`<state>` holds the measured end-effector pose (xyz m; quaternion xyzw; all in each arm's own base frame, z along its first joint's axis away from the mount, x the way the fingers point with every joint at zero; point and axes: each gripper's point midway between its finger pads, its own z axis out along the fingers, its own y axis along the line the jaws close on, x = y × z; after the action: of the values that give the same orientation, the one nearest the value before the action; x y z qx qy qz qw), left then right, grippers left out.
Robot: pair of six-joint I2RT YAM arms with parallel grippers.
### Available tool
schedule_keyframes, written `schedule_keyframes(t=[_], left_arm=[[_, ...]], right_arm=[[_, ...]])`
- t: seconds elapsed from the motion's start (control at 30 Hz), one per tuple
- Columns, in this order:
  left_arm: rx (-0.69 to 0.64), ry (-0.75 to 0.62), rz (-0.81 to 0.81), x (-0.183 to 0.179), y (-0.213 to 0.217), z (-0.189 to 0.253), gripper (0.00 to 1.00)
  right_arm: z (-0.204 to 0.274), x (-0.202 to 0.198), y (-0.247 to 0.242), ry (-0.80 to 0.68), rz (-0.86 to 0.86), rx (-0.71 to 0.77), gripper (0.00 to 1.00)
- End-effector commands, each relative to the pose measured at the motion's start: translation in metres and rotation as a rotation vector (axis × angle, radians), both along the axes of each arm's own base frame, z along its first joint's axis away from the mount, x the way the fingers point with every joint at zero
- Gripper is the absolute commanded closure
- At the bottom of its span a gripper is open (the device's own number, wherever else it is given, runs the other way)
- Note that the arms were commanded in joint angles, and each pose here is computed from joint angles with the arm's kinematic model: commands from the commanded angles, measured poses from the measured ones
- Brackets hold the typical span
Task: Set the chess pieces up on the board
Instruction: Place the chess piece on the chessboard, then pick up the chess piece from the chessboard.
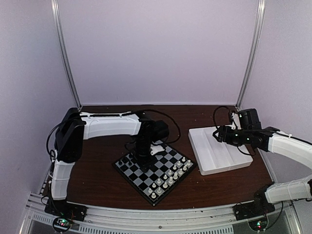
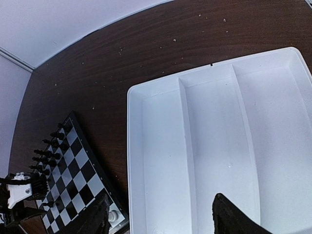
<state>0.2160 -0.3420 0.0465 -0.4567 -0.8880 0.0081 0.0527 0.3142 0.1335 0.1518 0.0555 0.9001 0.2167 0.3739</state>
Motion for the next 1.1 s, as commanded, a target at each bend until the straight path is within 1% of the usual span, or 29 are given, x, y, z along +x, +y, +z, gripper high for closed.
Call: schedule_keyframes(t=[0.0,0.17,0.27,0.37,0.57,0.67,0.8,0.93,0.97,1.0,1.03,1.07], left_arm=[[-0.109,-0.203,0.033,0.018,-0.013,0.025,0.60],[-0.237,-0.308,0.065,0.023,-0.019,0.050,0.56],[-0.300,-0.334,0.076,0.023,-0.021,0.056,0.54],[-0.344,-0.332,0.085,0.020,-0.024,0.053,0.52],[-0.333,-0.298,0.092,0.017,-0.026,0.037,0.52],[-0.327,-0.287,0.093,0.016,-0.026,0.030,0.52],[-0.307,-0.272,0.094,0.015,-0.025,0.021,0.55],[-0.290,-0.268,0.106,0.015,-0.023,0.014,0.58],[-0.285,-0.268,0.106,0.015,-0.022,0.013,0.58],[-0.277,-0.266,0.110,0.015,-0.021,0.011,0.58],[-0.272,-0.265,0.112,0.014,-0.020,0.010,0.58],[-0.269,-0.262,0.112,0.014,-0.019,0.009,0.58]], right_arm=[[-0.005,0.001,0.002,0.005,0.008,0.016,0.28],[-0.006,0.002,0.004,0.009,0.014,0.028,0.28],[-0.007,0.003,0.003,0.009,0.010,0.033,0.28],[-0.008,0.003,0.003,0.009,0.006,0.035,0.28],[-0.008,0.002,0.000,0.004,0.003,0.032,0.28],[-0.007,0.001,-0.001,0.000,0.003,0.028,0.26],[-0.007,0.001,-0.002,0.000,0.001,0.027,0.25],[-0.007,0.000,-0.003,0.000,-0.001,0.024,0.18],[-0.008,0.000,-0.004,0.001,-0.004,0.023,0.14],[-0.008,-0.001,-0.005,0.005,-0.010,0.019,0.07],[-0.008,-0.001,-0.006,0.007,-0.017,0.016,0.01],[-0.008,-0.001,-0.006,0.007,-0.019,0.015,0.00]])
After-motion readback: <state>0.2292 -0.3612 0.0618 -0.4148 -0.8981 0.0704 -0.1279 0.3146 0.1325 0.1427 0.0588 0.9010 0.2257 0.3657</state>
